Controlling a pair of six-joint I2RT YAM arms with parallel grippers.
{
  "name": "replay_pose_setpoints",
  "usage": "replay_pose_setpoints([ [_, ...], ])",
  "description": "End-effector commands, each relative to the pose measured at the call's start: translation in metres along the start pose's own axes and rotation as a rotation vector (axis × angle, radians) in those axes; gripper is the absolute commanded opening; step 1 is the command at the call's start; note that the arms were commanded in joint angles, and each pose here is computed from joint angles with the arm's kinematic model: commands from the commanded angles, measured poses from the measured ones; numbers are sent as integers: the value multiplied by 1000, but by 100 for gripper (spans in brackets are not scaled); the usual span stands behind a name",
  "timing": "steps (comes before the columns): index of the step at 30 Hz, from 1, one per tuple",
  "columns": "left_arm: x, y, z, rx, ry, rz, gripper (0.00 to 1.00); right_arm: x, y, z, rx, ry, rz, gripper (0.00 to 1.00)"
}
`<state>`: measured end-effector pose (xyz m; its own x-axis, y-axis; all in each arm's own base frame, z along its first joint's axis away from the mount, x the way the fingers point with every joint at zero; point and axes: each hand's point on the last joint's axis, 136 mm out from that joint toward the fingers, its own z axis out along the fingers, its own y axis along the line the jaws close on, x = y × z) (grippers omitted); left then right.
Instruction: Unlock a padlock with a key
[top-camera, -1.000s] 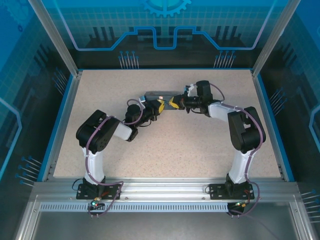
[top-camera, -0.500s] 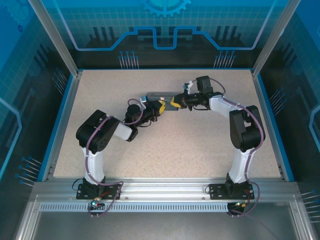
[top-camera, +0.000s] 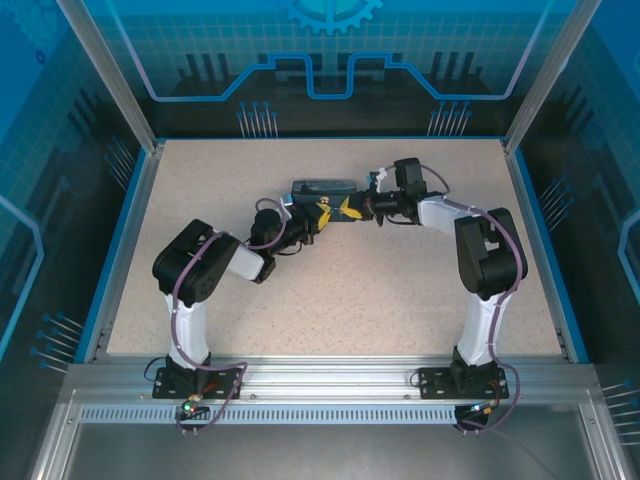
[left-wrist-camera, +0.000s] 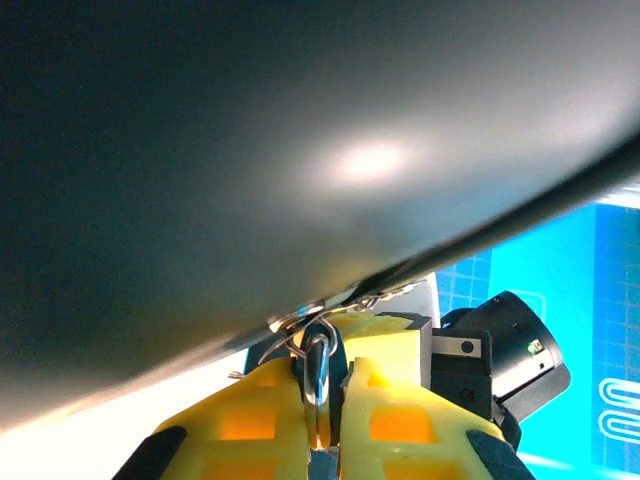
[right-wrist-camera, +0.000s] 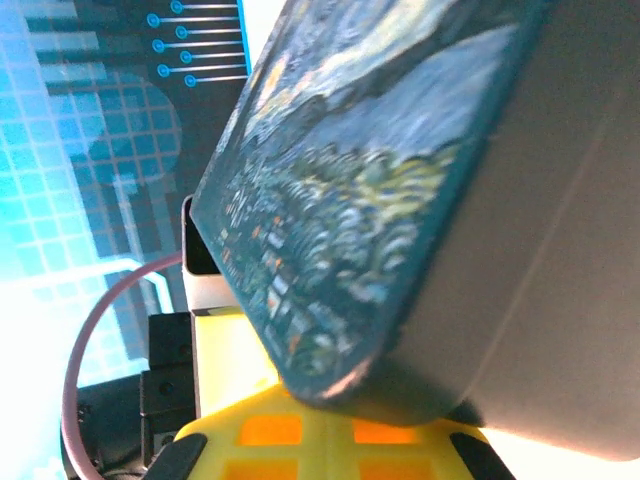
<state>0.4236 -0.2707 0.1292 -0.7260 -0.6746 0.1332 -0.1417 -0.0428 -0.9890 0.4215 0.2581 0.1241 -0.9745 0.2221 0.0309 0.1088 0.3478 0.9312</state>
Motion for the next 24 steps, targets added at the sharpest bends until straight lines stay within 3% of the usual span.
replay_pose_setpoints([
  [1, 60, -47, -1, 160, 239, 108, 0, 5, -7, 24, -20, 7, 19, 0],
  [14, 66, -69, -3, 203, 278, 129, 0, -10, -49, 17, -12, 25, 23, 0],
  [24, 68, -67, 0, 198, 301, 126, 0, -12, -47, 16, -19, 40, 15, 0],
])
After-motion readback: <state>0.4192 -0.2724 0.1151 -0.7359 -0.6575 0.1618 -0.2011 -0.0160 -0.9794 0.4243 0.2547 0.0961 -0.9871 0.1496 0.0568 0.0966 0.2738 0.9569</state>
